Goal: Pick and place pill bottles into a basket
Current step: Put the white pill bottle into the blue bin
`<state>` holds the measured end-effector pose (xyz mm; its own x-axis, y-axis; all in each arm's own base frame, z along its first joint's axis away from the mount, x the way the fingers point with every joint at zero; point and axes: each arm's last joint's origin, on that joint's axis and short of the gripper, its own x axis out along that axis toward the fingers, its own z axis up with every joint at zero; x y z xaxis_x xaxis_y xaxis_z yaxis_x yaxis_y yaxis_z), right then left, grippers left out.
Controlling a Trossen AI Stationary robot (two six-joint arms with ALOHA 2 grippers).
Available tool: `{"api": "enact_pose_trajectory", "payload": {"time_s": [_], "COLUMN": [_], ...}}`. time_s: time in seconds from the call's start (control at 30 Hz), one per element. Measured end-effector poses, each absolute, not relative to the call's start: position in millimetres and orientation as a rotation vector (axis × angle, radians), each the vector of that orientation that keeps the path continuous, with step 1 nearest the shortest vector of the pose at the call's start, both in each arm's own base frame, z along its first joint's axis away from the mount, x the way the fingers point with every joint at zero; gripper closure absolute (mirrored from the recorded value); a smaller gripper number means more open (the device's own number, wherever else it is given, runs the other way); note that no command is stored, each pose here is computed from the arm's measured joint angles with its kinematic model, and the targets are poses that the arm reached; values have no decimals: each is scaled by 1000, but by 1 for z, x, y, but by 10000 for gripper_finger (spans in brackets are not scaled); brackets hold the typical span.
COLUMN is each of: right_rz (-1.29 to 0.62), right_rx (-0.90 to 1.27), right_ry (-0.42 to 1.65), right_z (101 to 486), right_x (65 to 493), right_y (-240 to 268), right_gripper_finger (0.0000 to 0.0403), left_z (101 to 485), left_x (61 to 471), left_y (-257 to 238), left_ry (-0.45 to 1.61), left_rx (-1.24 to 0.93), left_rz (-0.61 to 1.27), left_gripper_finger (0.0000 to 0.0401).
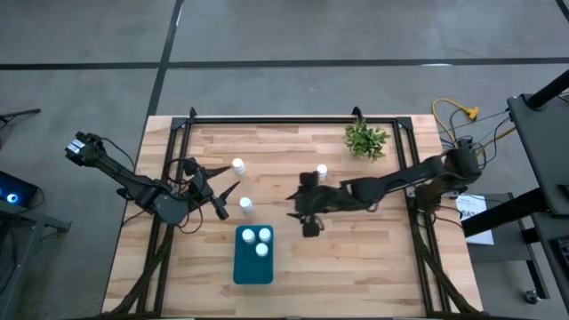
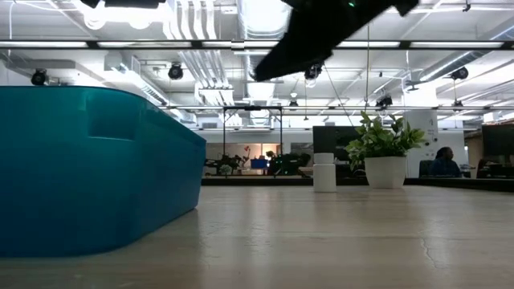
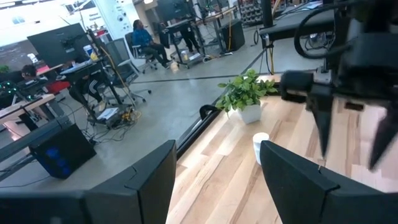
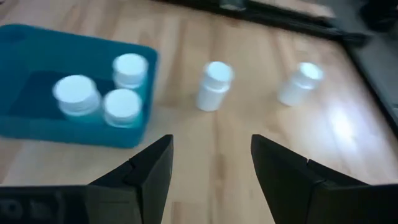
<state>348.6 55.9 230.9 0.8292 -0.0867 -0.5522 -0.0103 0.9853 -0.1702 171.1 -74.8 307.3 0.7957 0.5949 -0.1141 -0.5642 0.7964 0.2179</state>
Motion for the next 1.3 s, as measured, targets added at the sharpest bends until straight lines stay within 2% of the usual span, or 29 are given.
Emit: {"api": "enact_pose_trajectory", "payload": {"time_s": [0.43,0.63,0.87,1.07,1.3], "right_rz": [-234,-95,100,56,-16], "right_rx": [-111,-73,-45,-66,-42], "right_ry": [487,317,244,252,136], "right_z": [199,193,195,180,157], "right_x": [280,257,235,217,185], "right_y": [15,1,-24,-44,-61], "right_gripper_finger": [197,197,197,197,197], "left_z": [307,307,307,307,307], "left_x": [171,172,172,172,172], "left_y": [-75,-75,-75,-75,-75], "left_ry": [180,181,181,181,181], "left_rx": [175,177,176,175,176], "left_rz": [627,626,626,627,627], "left_gripper_finger": [186,186,186,186,186]}}
